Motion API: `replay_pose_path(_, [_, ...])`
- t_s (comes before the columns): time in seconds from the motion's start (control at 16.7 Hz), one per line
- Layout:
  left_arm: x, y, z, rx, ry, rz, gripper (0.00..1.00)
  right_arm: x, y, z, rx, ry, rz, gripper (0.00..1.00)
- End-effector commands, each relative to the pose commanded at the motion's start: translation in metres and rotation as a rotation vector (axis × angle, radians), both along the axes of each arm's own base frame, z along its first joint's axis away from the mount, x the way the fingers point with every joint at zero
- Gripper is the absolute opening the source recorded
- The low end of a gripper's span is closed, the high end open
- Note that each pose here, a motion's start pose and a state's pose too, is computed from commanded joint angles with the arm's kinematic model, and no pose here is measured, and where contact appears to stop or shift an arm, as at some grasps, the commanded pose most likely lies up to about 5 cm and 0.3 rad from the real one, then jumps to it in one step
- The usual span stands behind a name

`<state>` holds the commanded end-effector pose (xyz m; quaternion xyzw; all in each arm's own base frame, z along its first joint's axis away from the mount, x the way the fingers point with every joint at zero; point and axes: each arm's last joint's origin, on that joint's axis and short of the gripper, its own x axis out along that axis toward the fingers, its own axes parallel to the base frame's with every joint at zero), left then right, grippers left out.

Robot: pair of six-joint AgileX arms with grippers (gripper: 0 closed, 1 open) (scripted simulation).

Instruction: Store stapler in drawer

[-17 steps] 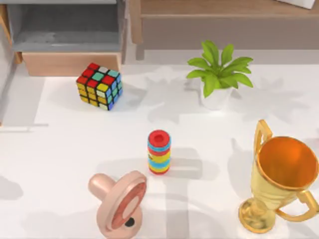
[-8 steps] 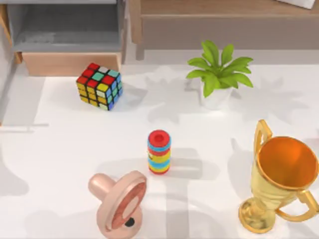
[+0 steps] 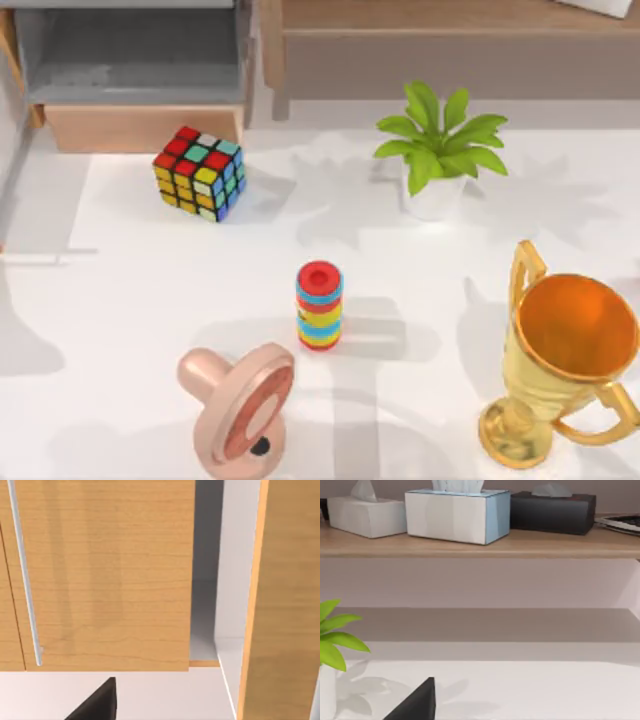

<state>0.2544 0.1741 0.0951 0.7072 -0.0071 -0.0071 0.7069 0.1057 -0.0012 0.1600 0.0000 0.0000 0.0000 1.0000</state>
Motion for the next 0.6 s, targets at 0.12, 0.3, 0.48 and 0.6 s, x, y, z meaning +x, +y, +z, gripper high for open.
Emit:
replay_pose_path(0.12, [0.0, 0.0, 0.0, 0.0, 0.0, 0.0, 0.77, 0.0, 0.0, 0.0, 0.0, 0.0, 0.0, 1.0])
replay_pose_path(0.3, [0.0, 0.0, 0.0, 0.0, 0.0, 0.0, 0.55, 0.0, 0.0, 0.0, 0.0, 0.0, 0.0, 1.0])
replay_pose_path(0.48, [0.0, 0.0, 0.0, 0.0, 0.0, 0.0, 0.32, 0.0, 0.0, 0.0, 0.0, 0.0, 0.0, 1.0])
replay_pose_path(0.6, [0.0, 0.0, 0.0, 0.0, 0.0, 0.0, 0.17, 0.0, 0.0, 0.0, 0.0, 0.0, 0.0, 1.0])
